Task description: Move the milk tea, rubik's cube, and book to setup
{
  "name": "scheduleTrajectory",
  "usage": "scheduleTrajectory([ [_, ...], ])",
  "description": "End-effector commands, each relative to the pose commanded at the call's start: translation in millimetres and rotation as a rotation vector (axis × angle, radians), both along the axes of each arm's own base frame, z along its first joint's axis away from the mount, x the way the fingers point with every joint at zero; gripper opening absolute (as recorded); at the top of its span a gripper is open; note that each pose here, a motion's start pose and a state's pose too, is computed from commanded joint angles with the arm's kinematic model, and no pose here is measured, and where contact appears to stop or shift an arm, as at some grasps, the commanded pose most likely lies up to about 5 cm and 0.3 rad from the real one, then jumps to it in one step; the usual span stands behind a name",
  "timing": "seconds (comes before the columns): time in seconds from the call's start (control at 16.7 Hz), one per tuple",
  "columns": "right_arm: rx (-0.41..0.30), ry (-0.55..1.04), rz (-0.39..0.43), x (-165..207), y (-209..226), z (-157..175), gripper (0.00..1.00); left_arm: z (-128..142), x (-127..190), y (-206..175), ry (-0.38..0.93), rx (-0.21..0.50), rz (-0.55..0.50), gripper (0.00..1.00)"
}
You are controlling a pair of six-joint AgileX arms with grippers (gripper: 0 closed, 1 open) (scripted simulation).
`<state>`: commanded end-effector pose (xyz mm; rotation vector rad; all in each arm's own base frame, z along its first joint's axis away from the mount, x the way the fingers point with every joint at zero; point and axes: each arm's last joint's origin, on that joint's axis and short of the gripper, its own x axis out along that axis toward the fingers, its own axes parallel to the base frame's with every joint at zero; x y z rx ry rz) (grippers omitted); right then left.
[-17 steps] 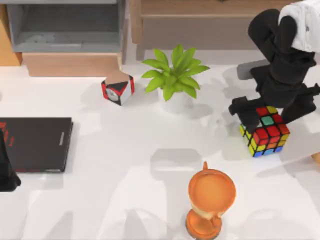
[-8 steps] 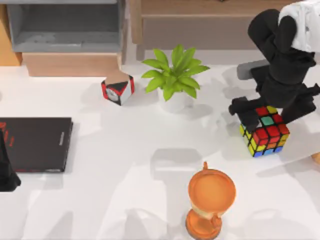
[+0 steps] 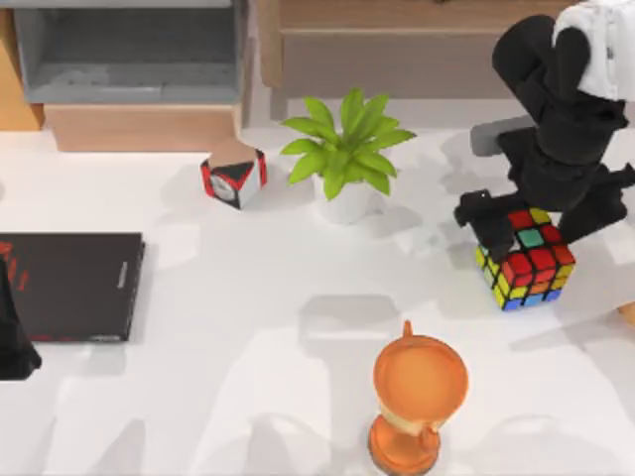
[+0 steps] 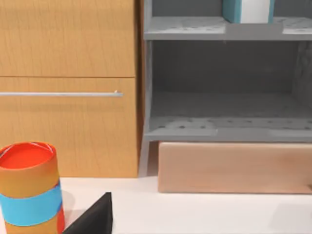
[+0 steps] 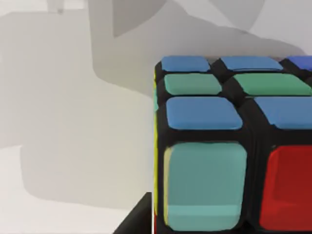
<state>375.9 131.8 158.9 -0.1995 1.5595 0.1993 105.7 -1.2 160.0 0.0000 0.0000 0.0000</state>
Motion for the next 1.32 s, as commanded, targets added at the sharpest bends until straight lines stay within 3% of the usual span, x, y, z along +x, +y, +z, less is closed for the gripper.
scheduleTrajectory([
  [0.3,0.000,0.000,0.000,-0.3,-0.1,25.2,0.00,0.0,0.0,0.0,0.000,0.000,0.000,1.00],
  [0.54,-0.001,0.003,-0.002,-0.1,0.0,23.9,0.00,0.0,0.0,0.0,0.000,0.000,0.000,1.00],
  [0.72,-0.017,-0.084,-0.028,0.9,-5.8,40.9,0.00,0.0,0.0,0.0,0.000,0.000,0.000,1.00],
  [1.02,-0.014,-0.515,-0.094,-4.6,-9.8,113.7,0.00,0.0,0.0,0.0,0.000,0.000,0.000,1.00],
  [1.32,0.084,-1.091,-0.154,-21.5,8.2,199.6,0.00,0.0,0.0,0.0,0.000,0.000,0.000,1.00],
])
